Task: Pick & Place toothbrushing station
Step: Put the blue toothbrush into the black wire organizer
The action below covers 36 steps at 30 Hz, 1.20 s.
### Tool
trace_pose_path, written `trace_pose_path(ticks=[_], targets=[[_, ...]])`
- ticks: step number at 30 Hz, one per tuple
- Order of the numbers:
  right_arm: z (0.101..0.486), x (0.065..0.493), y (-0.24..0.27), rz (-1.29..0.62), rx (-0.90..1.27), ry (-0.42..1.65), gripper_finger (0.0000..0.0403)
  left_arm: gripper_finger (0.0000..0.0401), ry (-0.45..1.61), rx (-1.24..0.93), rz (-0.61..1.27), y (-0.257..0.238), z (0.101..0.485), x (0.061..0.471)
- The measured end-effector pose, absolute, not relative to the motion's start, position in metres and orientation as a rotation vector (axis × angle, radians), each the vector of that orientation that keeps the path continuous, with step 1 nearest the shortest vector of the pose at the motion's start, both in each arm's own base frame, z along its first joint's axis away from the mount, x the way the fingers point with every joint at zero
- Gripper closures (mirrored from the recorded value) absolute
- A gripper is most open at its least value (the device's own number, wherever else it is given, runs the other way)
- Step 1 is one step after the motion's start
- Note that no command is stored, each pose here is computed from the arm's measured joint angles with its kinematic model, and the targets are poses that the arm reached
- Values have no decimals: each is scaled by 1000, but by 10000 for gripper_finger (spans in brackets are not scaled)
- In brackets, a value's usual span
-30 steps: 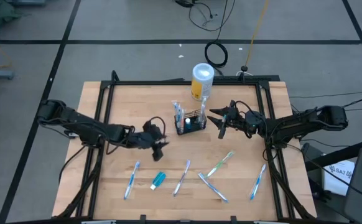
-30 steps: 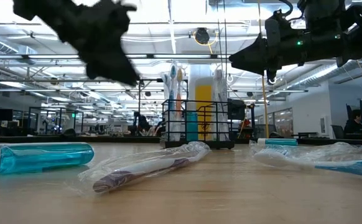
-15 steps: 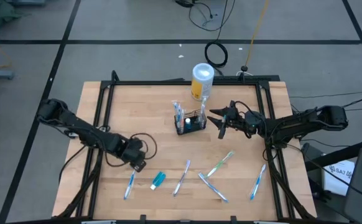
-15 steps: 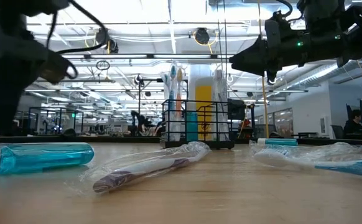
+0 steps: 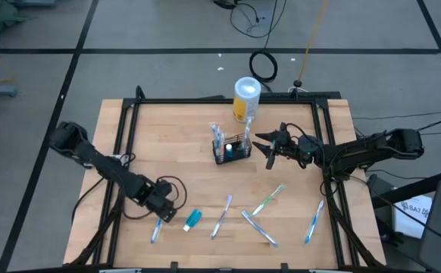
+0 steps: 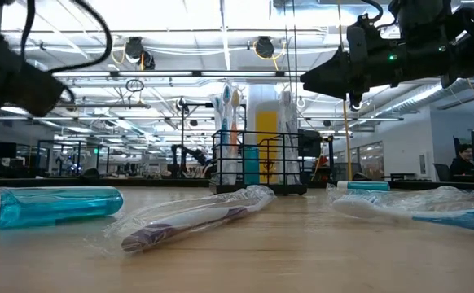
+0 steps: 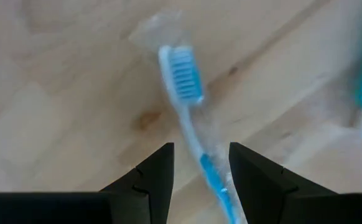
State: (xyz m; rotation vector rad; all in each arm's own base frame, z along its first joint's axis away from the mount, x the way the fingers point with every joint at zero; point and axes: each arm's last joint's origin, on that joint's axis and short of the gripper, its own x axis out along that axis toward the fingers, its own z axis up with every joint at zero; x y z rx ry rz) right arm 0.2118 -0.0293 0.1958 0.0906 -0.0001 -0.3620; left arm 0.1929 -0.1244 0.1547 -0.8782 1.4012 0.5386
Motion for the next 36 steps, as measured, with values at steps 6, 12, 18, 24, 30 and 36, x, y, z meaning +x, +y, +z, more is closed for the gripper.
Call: trace_pose_path(ticks=[6,12,18,24,30,36], targets=[[196,212,-29,-362,91,0,248,242,1456,-852,515,-129,140,200],[196,212,-29,-363,91,0,248,248,1463,-851,501,-126,137,204],[196,212,-29,-362,91,-1,248,315,1475,-849,510,-121,136,206],[196,212,-29,-363,91,0,248,387,1467,-831,494,-113,138,208],[196,212,-29,-363,91,0,248,382,1269,-787,524,-100,155,211],[196,212,-29,-363,90,-1,248,393,897,-694,466,-88,194,215]])
